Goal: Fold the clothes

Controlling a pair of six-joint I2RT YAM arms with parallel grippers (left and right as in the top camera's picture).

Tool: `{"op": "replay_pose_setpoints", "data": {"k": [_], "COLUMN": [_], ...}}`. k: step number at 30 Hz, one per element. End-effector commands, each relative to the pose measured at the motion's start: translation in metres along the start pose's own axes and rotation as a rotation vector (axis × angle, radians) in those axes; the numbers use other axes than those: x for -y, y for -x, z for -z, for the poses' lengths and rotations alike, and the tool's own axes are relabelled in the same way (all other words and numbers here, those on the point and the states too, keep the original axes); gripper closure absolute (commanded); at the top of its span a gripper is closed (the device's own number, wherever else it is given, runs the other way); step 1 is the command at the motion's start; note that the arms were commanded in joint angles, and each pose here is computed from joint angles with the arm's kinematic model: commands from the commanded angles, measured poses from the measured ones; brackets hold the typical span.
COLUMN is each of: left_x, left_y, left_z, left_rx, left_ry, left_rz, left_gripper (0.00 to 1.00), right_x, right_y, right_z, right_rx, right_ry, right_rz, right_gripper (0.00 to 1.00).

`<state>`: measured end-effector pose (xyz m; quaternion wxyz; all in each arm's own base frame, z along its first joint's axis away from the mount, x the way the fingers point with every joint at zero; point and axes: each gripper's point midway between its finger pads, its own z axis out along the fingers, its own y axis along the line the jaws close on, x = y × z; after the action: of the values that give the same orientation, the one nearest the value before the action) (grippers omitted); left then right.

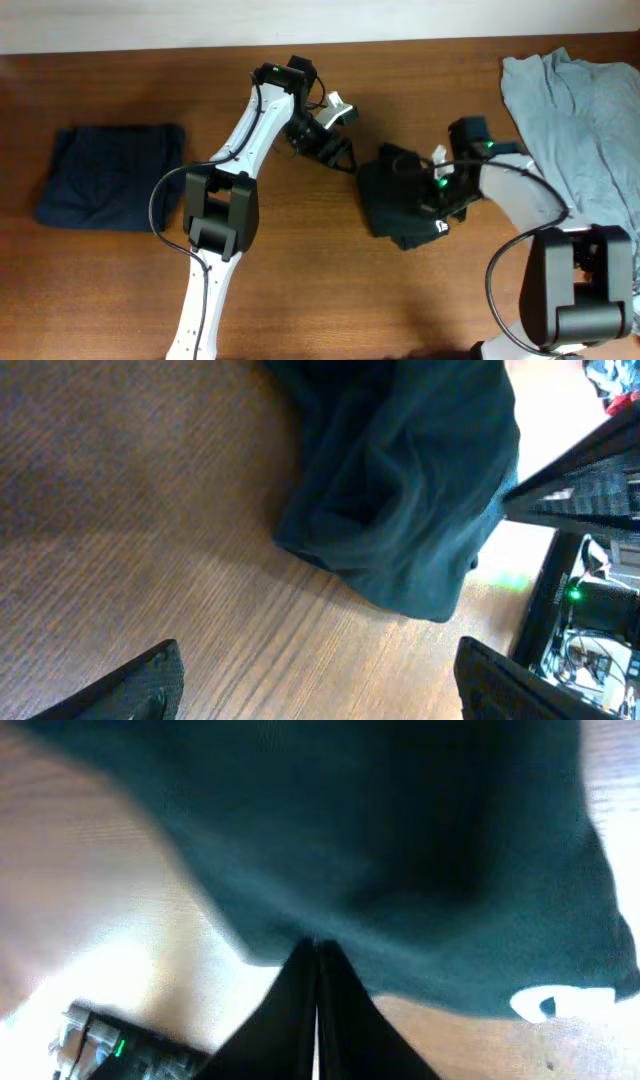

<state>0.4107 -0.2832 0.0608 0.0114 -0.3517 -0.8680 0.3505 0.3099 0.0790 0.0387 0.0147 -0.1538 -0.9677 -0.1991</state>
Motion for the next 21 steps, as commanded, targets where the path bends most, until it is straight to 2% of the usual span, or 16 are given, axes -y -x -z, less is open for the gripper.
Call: {"op": "replay_pose_setpoints", "data": {"k": [1, 7, 9, 13, 17, 20, 21], "left_x": [0.002, 0.003, 0.003, 0.003, 0.002, 0.005, 0.011], "left_y": [0.0, -0.002, -0.003, -0.004, -0.002, 0.002, 0.005], "left_z": [0.003, 0.004, 0.004, 0.005, 0.007, 0.009, 0.008], "left_rx": [0.006, 0.0, -0.004, -0.007, 0.003, 0.017, 0.032], "left_ry": [-0.017, -0.02, -0.021, -0.023, -0.019, -0.028, -0.057], "left_rz": [-0.025, -0.018, -0.015, -0.008, -0.015, -0.023, -0.027], "left_gripper": [0.14, 0.14, 0.14, 0.14, 0.13, 0.13, 0.05], "right_x": [0.035, 0.062, 0.068, 0.116, 0.136, 0.132, 0.127], "right_y": [-0.008, -0.013, -0.012, -0.004, 0.02, 0.051, 0.063], "right_z": [-0.02, -0.043, -0.044, -0.026, -0.005, 0.009, 0.014], "right_rx": [0.03, 0.091, 0.108, 0.205, 0.285, 0.374, 0.408], "right_ry": [-0.136, -0.15, -0.177, -0.448, -0.549, -0.575, -0.573], "right_rz": [-0.195, -0.372, -0.371, -0.296, -0.229, -0.108, -0.053], "right_gripper": [0.96, 0.96, 0.96, 0.96, 0.96, 0.96, 0.95]}}
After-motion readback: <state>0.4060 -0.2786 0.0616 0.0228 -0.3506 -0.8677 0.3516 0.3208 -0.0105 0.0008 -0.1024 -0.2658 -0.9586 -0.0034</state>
